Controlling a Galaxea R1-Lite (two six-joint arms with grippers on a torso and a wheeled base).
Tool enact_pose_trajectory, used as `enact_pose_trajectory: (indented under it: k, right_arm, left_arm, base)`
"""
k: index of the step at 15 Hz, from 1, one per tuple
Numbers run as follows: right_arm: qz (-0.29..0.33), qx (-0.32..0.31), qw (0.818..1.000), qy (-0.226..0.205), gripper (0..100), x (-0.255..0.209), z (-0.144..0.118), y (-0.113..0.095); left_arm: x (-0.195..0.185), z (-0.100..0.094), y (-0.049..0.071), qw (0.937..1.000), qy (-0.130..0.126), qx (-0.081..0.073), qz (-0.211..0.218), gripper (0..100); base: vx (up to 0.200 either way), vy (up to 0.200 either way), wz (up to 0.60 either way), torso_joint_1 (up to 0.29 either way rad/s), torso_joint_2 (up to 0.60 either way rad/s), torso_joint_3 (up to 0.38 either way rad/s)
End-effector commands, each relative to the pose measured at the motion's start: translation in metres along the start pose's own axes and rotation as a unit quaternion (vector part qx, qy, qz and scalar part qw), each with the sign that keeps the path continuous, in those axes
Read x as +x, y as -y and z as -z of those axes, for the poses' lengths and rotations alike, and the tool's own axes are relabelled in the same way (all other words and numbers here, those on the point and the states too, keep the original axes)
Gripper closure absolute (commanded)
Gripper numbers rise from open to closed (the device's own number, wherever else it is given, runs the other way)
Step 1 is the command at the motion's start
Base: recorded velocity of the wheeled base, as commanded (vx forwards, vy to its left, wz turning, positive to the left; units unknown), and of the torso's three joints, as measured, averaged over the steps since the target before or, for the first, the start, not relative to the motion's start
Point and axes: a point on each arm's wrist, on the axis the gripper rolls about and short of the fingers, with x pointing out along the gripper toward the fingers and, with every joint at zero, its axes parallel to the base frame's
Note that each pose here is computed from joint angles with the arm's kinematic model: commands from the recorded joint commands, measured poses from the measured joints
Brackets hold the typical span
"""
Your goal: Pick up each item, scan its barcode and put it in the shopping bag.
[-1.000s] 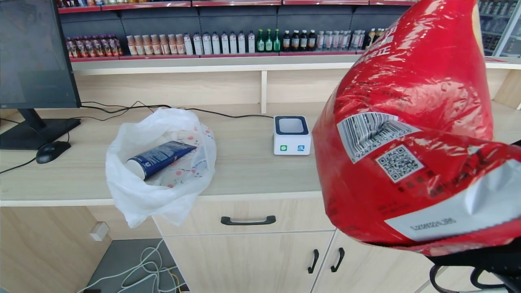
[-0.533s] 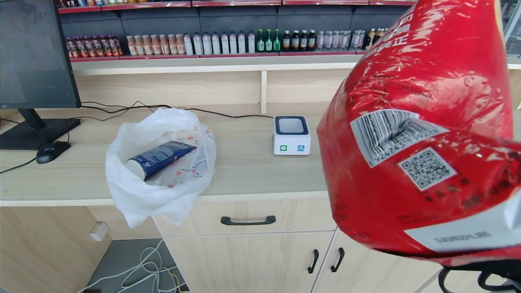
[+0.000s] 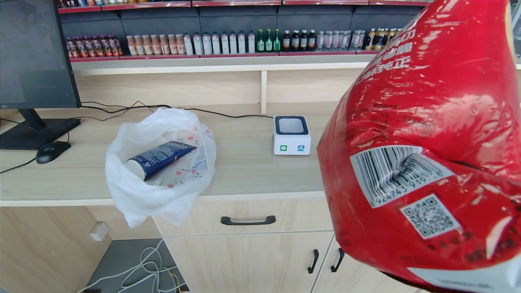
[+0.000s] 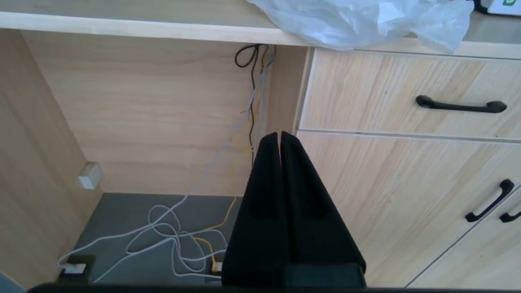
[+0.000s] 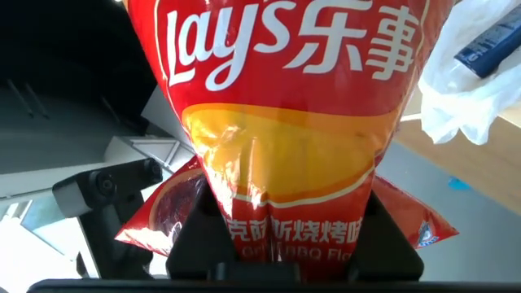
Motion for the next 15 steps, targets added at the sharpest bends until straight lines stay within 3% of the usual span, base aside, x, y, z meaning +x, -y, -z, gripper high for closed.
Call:
enact_pose_trajectory:
  k: [1, 5, 6, 9, 12, 13, 15]
  right_arm:
    - [-0.002, 0.0, 1.0, 0.0, 100, -0.006, 0.0, -0.002]
    - [0.002, -0.016, 1.0, 0.006, 100, -0.018, -0.001, -0.004]
    - [0.006, -0.048, 0.999, 0.015, 100, -0.018, -0.004, -0.003]
    - [0.016, -0.14, 0.99, -0.026, 100, -0.028, -0.003, 0.004]
    - [0.037, -0.19, 0.981, -0.022, 100, -0.023, -0.008, 0.006]
    - [0.088, -0.257, 0.962, -0.042, 100, -0.024, -0.006, 0.015]
    - [0.125, -0.298, 0.946, -0.038, 100, -0.016, -0.011, 0.015]
  left_arm:
    - [0.0, 0.0, 0.0, 1.0, 0.0, 0.0, 0.0, 100]
    - [0.0, 0.0, 0.0, 1.0, 0.0, 0.0, -0.001, 100]
    - [0.0, 0.0, 0.0, 1.0, 0.0, 0.0, -0.001, 100]
    - [0.0, 0.0, 0.0, 1.0, 0.0, 0.001, 0.0, 100]
    - [0.0, 0.0, 0.0, 1.0, 0.0, 0.0, 0.0, 100]
    - [0.0, 0.0, 0.0, 1.0, 0.0, 0.0, 0.0, 100]
    - [0.0, 0.0, 0.0, 1.0, 0.0, 0.0, -0.001, 100]
  base:
    - [0.0, 0.0, 0.0, 0.0, 0.0, 0.0]
    - [0.0, 0.0, 0.0, 0.0, 0.0, 0.0]
    - [0.0, 0.0, 0.0, 0.0, 0.0, 0.0]
    - [0.0, 0.0, 0.0, 0.0, 0.0, 0.0]
    - [0.0, 0.0, 0.0, 0.0, 0.0, 0.0]
    - [0.0, 0.0, 0.0, 0.0, 0.0, 0.0]
    - [0.0, 0.0, 0.0, 0.0, 0.0, 0.0]
